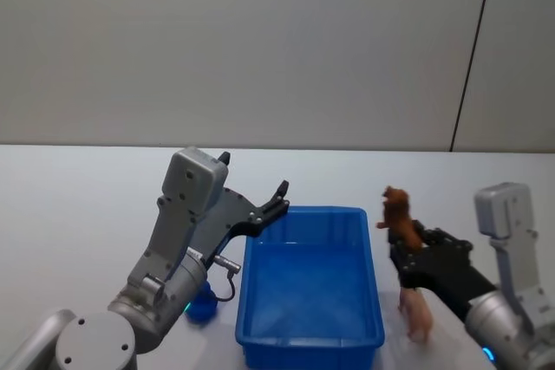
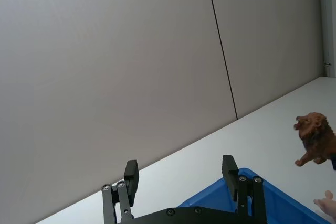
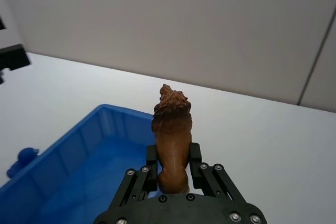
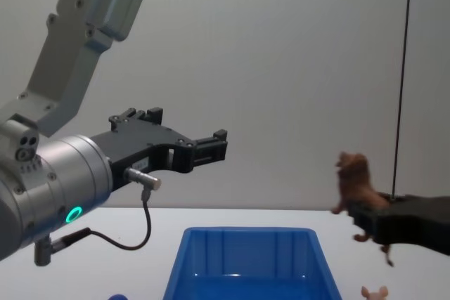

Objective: Pick up the two dolls from the table and place them into the box.

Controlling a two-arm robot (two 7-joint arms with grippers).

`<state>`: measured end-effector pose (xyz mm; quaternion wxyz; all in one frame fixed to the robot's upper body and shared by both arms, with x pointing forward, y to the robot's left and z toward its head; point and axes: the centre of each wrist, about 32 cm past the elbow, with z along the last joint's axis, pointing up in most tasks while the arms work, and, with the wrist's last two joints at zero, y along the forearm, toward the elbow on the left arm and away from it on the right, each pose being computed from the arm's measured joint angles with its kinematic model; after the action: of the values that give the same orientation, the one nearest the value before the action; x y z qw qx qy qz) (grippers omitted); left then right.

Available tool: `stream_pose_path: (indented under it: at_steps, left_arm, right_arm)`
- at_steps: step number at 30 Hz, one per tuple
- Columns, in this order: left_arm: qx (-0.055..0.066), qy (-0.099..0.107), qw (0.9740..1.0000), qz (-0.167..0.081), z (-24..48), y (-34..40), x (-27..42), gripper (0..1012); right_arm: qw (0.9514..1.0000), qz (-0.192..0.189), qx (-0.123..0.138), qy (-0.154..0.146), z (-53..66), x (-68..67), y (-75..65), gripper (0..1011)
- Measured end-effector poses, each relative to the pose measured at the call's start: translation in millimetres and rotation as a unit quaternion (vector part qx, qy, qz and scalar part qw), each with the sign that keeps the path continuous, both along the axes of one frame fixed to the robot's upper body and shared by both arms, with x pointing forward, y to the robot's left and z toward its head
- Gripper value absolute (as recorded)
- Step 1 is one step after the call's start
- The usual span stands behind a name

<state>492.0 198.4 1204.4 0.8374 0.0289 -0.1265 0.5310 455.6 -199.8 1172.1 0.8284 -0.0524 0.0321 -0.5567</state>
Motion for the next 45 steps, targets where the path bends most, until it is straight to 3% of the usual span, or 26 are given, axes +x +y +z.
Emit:
stream_pose_path:
  at_steps: [12,16,21,28,35,45]
  left_arm:
    - [0.0,0.0,1.0,0.0,0.0,0.0,0.0,1001]
    - [0.0,0.0,1.0,0.0,0.0,0.0,0.0,1001]
    - [0.0,0.0,1.0,0.0,0.0,0.0,0.0,1001]
    - [0.0,0.0,1.0,0.0,0.0,0.0,0.0,1001]
    - [0.0,0.0,1.0,0.0,0.0,0.0,0.0,1001]
    - [0.0,0.0,1.0,0.0,0.0,0.0,0.0,1001]
  right_arm:
    - [0.9958,0.091,0.006,0.006,-2.9,18.7,20.4,337]
    - [0.9921,0.125,0.006,0.014,-6.3,27.4,30.9,394]
    - [0.9885,0.15,0.006,0.022,-9.9,35.3,40.7,595]
    - [0.9874,0.155,0.004,0.032,-14.0,39.8,47.6,801]
    - [0.9903,0.135,-0.002,0.033,-16.0,38.5,47.9,991]
    - [0.9962,0.083,-0.014,0.023,-15.4,27.6,38.3,1001]
